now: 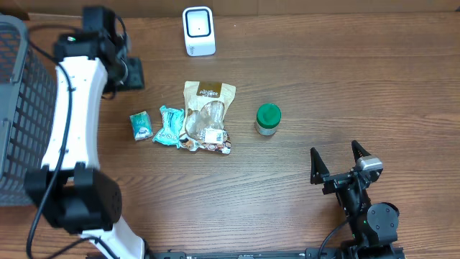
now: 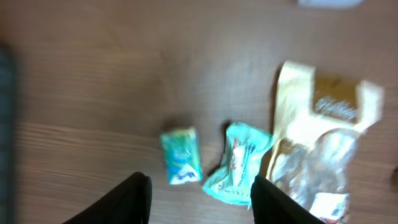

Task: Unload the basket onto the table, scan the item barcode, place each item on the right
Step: 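Place the second green wipes pack on the table beside the first, then move the left gripper into the basket and grasp the orange snack pack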

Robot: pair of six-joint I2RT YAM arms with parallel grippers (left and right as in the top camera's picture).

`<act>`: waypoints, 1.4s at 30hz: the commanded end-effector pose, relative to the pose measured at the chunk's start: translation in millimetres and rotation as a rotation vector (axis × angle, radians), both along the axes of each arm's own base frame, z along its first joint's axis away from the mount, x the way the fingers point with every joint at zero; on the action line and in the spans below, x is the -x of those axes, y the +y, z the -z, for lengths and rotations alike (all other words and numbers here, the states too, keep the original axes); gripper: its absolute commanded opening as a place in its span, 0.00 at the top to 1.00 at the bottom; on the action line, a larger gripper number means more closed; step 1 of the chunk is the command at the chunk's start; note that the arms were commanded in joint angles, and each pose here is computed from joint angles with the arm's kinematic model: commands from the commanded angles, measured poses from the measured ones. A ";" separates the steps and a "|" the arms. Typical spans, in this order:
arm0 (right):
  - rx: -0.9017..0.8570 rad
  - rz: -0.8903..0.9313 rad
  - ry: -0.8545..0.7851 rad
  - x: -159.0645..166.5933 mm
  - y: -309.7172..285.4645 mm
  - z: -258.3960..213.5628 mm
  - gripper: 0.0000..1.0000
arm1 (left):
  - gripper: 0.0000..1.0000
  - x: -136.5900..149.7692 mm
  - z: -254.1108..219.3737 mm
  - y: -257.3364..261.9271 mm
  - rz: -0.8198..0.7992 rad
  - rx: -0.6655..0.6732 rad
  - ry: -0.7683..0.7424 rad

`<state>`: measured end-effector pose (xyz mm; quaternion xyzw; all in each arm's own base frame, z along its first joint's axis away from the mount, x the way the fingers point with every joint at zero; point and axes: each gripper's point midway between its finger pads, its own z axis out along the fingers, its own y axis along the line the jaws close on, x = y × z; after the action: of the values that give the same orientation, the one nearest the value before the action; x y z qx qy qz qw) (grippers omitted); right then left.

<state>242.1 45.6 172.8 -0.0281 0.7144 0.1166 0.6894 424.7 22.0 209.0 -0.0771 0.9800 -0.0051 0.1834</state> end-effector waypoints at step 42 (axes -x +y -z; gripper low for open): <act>-0.006 -0.007 -0.001 0.2 1.3 2.3 0.00 | 0.02 152.0 9.2 352.3 -0.551 -0.496 0.054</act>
<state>242.1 45.6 172.8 -0.0283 0.7144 0.1165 0.6894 272.4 364.2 228.3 -0.3647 0.8666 0.2760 0.1995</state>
